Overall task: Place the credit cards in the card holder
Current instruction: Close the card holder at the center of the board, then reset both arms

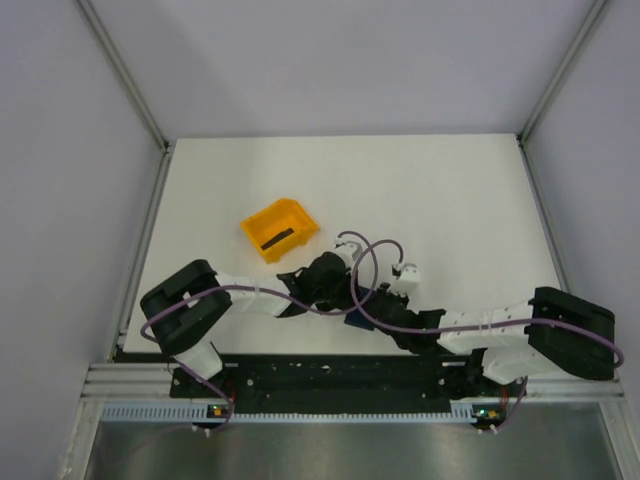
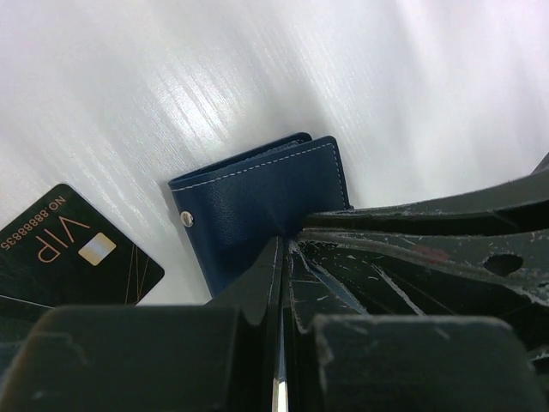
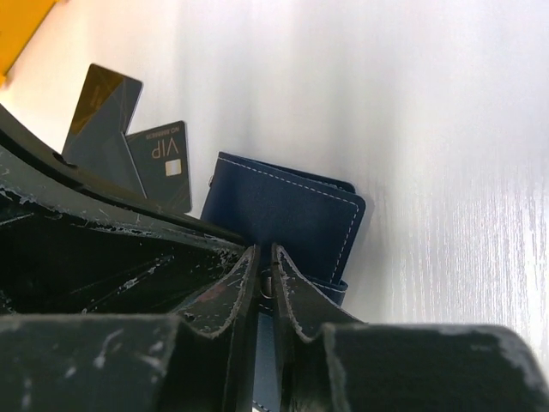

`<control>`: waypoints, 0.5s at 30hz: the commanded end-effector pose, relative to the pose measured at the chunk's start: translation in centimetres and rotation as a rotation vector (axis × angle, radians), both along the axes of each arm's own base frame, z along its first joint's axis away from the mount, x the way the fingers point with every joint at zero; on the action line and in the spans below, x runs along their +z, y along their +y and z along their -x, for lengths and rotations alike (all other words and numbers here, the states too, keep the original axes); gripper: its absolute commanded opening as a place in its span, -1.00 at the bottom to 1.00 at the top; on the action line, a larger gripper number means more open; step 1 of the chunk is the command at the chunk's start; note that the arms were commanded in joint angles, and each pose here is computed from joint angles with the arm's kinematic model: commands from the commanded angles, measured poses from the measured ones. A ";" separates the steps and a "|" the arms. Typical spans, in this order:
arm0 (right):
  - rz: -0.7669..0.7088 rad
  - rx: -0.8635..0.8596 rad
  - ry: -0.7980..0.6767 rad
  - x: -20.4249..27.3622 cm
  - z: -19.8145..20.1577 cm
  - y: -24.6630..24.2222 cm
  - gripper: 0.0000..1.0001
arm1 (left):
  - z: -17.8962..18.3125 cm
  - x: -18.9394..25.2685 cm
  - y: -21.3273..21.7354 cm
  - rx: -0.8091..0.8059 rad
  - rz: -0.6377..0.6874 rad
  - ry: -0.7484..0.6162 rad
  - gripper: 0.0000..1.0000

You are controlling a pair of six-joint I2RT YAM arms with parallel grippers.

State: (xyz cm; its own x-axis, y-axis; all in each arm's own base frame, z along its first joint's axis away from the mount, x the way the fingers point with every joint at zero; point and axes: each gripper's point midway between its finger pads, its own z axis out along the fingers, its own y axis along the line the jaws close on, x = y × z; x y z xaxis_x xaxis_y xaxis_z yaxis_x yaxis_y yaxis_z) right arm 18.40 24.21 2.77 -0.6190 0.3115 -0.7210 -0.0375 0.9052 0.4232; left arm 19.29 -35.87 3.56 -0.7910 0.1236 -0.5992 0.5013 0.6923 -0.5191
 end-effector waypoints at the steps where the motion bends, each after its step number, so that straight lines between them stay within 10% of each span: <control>1: 0.256 -0.039 0.125 -5.2 3.5 -4.0 -0.84 | 0.6 -1.1 1.1 0.001 -0.047 0.019 -1.00; 15: 0.516 -0.277 0.063 -6.8 7.7 -4.1 -1.00 | 1.4 -1.0 1.4 -0.019 -0.036 0.029 -1.00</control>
State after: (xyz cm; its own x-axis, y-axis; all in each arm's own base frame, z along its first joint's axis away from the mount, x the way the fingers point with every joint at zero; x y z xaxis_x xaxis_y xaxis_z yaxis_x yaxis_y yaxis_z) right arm 17.37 25.34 2.62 -0.3509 0.2435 -0.9042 0.1355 0.9686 0.2083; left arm 18.95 -35.49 3.53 -0.7940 0.1270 -0.5945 0.5007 0.6912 -0.5211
